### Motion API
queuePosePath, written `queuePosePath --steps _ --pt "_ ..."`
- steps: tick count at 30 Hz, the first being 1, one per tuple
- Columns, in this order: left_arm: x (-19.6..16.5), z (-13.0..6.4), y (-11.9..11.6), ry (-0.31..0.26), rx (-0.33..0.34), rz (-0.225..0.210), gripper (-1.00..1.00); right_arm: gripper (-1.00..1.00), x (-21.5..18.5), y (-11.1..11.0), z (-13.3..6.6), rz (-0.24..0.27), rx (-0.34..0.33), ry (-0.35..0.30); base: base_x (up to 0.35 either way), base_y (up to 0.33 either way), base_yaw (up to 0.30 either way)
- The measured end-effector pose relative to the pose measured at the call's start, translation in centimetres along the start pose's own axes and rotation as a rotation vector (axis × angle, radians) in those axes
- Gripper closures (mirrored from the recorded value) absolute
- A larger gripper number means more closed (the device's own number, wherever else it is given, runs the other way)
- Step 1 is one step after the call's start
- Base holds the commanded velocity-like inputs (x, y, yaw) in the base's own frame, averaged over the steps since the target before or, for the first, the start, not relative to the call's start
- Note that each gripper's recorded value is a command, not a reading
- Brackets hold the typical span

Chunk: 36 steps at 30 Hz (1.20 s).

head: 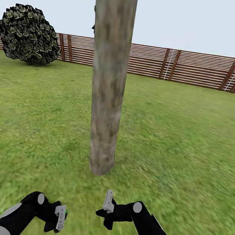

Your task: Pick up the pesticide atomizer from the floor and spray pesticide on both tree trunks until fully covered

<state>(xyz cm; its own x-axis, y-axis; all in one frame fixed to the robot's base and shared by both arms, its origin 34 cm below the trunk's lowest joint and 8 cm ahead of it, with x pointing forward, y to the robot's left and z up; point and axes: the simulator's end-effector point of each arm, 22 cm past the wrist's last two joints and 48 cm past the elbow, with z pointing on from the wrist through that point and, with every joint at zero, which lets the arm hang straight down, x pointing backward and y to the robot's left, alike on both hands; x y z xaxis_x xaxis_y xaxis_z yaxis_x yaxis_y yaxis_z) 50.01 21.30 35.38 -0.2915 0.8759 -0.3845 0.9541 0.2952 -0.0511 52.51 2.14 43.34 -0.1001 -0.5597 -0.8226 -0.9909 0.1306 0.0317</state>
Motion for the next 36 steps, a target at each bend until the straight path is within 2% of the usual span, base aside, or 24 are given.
queuePosePath --steps 4,9,10,12,13,14,17,18,19,20,21,22,23,24,26,27,30,31,33,34,36 --pt "2.6 -1.0 1.0 0.036 -0.022 -0.015 1.00 -1.00 0.1 -0.1 -0.1 0.002 0.002 0.000 0.000 0.000 0.000" --pt "4.3 -1.9 1.9 0.054 -0.046 -0.038 1.00 -1.00 0.4 -0.3 -0.3 0.010 0.011 0.003 0.000 0.000 0.000" --pt "4.6 -2.2 2.5 0.048 -0.065 -0.053 1.00 -1.00 0.6 -0.4 -0.4 0.012 0.013 0.006 0.000 0.000 0.000" --pt "5.1 -3.1 4.8 0.014 -0.156 -0.127 1.00 -1.00 1.9 -1.0 -1.2 0.016 0.034 0.025 0.000 0.000 0.000" --pt "5.9 -4.2 6.9 -0.019 -0.247 -0.208 1.00 -1.00 3.2 -2.4 -2.1 0.021 0.095 0.048 0.000 0.000 0.000" --pt "6.0 -4.4 7.4 -0.030 -0.272 -0.230 1.00 -1.00 3.7 -3.0 -2.3 0.025 0.121 0.054 0.000 0.000 0.000" --pt "6.0 -4.8 9.6 -0.089 -0.396 -0.347 1.00 -1.00 7.4 -5.7 -3.4 0.080 0.304 0.108 0.000 0.000 0.000" --pt "5.9 -4.8 10.6 -0.126 -0.465 -0.423 1.00 -1.00 9.8 -6.7 -4.0 0.119 0.406 0.145 0.000 0.000 0.000" --pt "5.9 -4.9 11.3 -0.151 -0.517 -0.474 1.00 -1.00 11.5 -7.2 -4.5 0.149 0.480 0.174 0.000 0.000 0.000" --pt "5.8 -5.2 12.3 -0.183 -0.587 -0.541 1.00 -1.00 14.1 -7.6 -5.6 0.200 0.586 0.216 0.000 0.000 0.000" --pt "5.8 -5.4 12.9 -0.201 -0.627 -0.581 1.00 -1.00 16.0 -7.6 -6.4 0.245 0.657 0.244 0.000 0.000 0.000" --pt "5.8 -5.5 13.1 -0.209 -0.645 -0.600 1.00 -1.00 16.9 -7.5 -6.8 0.270 0.692 0.258 0.000 0.000 0.000" --pt "5.8 -5.6 13.4 -0.221 -0.671 -0.633 1.00 -1.00 18.5 -7.2 -7.7 0.320 0.753 0.282 0.000 0.000 0.000" --pt "6.0 -5.6 13.6 -0.233 -0.700 -0.678 1.00 -1.00 20.4 -6.8 -8.9 0.392 0.835 0.304 0.000 0.000 0.000" --pt "6.9 -5.3 13.5 -0.233 -0.734 -0.744 1.00 -1.00 21.9 -6.6 -10.6 0.476 0.935 0.292 0.000 0.000 0.000" --pt "7.5 -5.0 13.3 -0.227 -0.756 -0.785 1.00 -1.00 22.9 -6.7 -12.0 0.513 0.988 0.274 0.000 0.000 0.000" --pt "8.8 -4.2 12.6 -0.210 -0.777 -0.856 1.00 -1.00 24.8 -6.7 -14.9 0.578 1.079 0.241 0.000 0.000 0.000" --pt "9.4 -3.4 11.8 -0.197 -0.767 -0.889 1.00 -1.00 25.6 -6.6 -16.4 0.624 1.139 0.217 0.000 0.000 0.000" --pt "9.9 -2.1 10.5 -0.175 -0.740 -0.926 1.00 -1.00 26.8 -6.9 -18.9 0.669 1.232 0.194 0.000 0.000 0.000" --pt "10.4 -1.4 9.6 -0.145 -0.714 -0.951 1.00 -1.00 27.3 -7.2 -20.5 0.680 1.279 0.181 0.000 0.000 0.000" --pt "11.0 -0.6 8.4 -0.101 -0.675 -0.985 1.00 -1.00 27.6 -7.4 -21.6 0.678 1.309 0.169 0.000 0.000 0.000"
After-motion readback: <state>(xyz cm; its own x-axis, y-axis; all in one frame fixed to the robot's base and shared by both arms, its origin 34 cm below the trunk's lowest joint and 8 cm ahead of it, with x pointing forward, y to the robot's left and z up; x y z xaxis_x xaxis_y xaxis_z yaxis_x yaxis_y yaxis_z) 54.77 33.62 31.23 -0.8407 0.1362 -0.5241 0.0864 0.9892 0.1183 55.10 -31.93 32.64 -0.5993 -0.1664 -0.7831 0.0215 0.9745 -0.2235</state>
